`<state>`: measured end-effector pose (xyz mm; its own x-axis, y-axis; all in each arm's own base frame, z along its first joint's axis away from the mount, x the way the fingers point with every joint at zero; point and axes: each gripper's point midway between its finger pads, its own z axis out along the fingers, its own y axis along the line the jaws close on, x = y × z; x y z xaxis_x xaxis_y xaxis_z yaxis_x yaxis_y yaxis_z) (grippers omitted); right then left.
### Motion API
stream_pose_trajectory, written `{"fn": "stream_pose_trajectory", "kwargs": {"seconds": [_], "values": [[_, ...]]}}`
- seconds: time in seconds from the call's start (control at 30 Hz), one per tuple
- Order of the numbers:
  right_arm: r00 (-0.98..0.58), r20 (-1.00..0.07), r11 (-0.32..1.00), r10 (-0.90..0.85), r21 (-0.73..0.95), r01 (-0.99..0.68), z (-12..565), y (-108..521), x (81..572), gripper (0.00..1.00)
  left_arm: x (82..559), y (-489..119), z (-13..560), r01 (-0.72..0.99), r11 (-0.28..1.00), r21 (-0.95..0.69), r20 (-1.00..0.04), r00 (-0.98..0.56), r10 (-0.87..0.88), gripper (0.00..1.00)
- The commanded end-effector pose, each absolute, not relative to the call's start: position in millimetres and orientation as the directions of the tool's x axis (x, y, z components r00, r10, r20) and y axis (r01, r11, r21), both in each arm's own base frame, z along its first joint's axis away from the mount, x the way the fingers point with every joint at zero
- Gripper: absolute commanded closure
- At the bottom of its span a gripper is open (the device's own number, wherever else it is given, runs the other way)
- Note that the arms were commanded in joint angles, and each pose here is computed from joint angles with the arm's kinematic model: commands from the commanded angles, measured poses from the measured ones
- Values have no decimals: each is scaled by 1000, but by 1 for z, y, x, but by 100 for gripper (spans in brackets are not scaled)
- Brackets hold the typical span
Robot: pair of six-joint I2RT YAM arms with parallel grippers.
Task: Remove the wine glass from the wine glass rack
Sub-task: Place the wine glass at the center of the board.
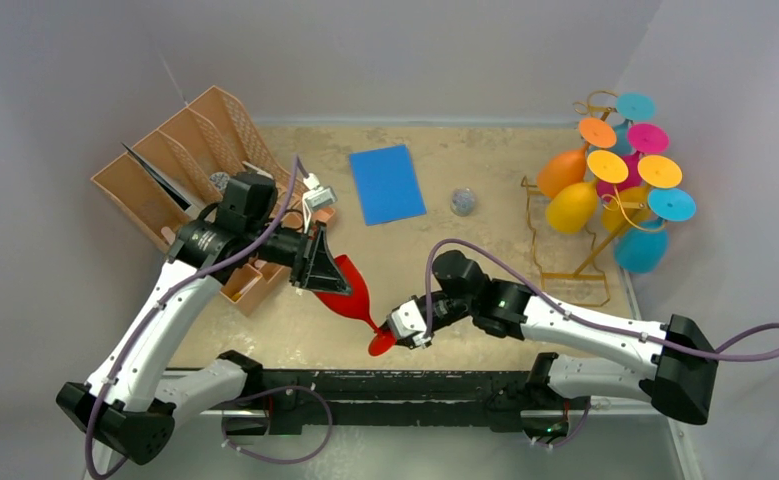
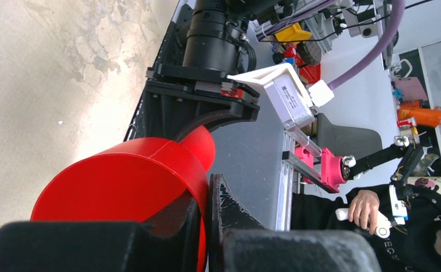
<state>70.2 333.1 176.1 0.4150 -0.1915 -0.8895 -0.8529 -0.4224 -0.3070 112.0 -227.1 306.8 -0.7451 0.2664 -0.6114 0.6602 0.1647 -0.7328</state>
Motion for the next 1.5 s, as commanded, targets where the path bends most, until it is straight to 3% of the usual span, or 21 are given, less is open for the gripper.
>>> {"fn": "stream_pose_trajectory", "kwargs": {"seconds": [0.0, 0.17, 0.4, 0.57, 0.8, 1.03, 1.27, 1.47], "values": [[281, -936, -369, -214, -189, -910, 188, 334, 68, 63, 117, -229, 305, 709, 170, -685, -660, -702, 268, 100], [247, -946, -331, -212, -169, -929, 193, 329, 67, 41, 127, -228, 296, 702, 234, -672, -650, -711, 267, 100], [222, -939, -301, -263, -139, -944, 192, 322, 69, 29, 165, -194, 259, 629, 597, -498, -626, -737, 255, 100], [97, -927, -142, -362, -48, -989, 194, 326, 91, 20, 196, -172, 226, 495, 775, -392, -595, -779, 197, 100], [-85, -892, 260, -445, -37, -965, 199, 319, 151, 15, 213, -174, 195, 437, 824, -362, -577, -799, 171, 100], [-343, -841, 679, -419, -39, -733, 202, 280, 203, 11, 256, -188, 205, 457, 852, -254, -707, -689, 160, 100], [-443, -811, 799, -382, -49, -600, 207, 266, 218, 4, 298, -204, 183, 473, 872, -128, -709, -658, 253, 100], [-549, -813, 934, -194, 18, -357, 204, 246, 235, 1, 326, -194, 171, 433, 901, -8, -715, -632, 298, 100]]}}
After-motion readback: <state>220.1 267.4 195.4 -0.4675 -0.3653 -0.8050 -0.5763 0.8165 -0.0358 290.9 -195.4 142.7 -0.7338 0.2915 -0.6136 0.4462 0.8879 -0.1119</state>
